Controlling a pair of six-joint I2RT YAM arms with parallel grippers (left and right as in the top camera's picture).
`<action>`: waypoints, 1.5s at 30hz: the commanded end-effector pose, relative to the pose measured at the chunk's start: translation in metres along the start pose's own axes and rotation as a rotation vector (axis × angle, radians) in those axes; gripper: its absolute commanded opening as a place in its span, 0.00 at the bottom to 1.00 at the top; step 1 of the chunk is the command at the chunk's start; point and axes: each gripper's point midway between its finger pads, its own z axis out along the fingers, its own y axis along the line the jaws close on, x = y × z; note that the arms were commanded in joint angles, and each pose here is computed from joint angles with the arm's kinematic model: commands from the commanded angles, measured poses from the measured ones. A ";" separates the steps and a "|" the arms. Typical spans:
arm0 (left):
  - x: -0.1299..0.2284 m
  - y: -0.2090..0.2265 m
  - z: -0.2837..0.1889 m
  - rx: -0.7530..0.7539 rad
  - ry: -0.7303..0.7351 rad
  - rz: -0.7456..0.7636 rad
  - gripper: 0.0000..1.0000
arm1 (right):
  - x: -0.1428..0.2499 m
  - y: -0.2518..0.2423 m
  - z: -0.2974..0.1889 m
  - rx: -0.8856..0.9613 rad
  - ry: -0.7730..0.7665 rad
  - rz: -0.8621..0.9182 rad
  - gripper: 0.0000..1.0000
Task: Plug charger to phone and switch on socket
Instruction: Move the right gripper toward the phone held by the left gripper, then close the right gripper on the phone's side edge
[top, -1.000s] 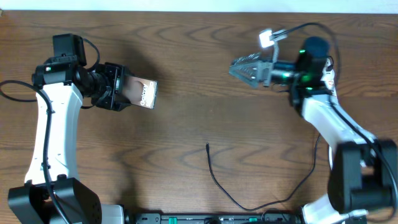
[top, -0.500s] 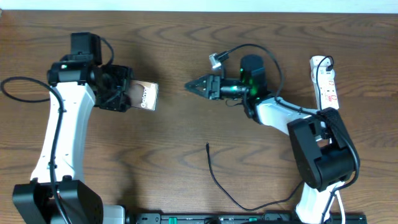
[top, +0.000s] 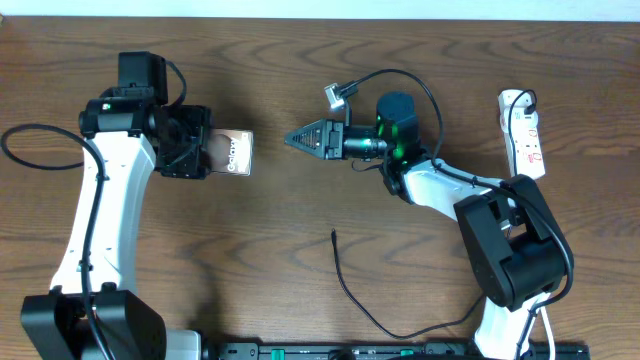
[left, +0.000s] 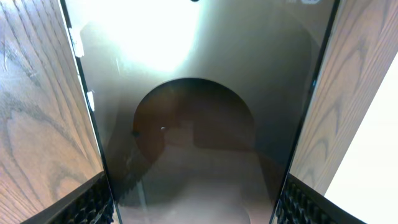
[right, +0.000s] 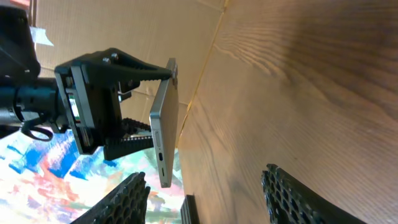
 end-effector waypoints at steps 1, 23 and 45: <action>0.008 0.000 0.002 -0.007 -0.004 -0.028 0.07 | 0.005 0.008 0.012 -0.010 0.011 -0.007 0.59; 0.028 -0.003 0.008 -0.006 -0.051 -0.015 0.07 | 0.021 0.017 0.030 -0.022 0.037 -0.020 0.64; 0.073 -0.017 0.034 0.008 0.061 0.035 0.07 | 0.024 0.022 0.036 -0.031 0.037 -0.035 0.60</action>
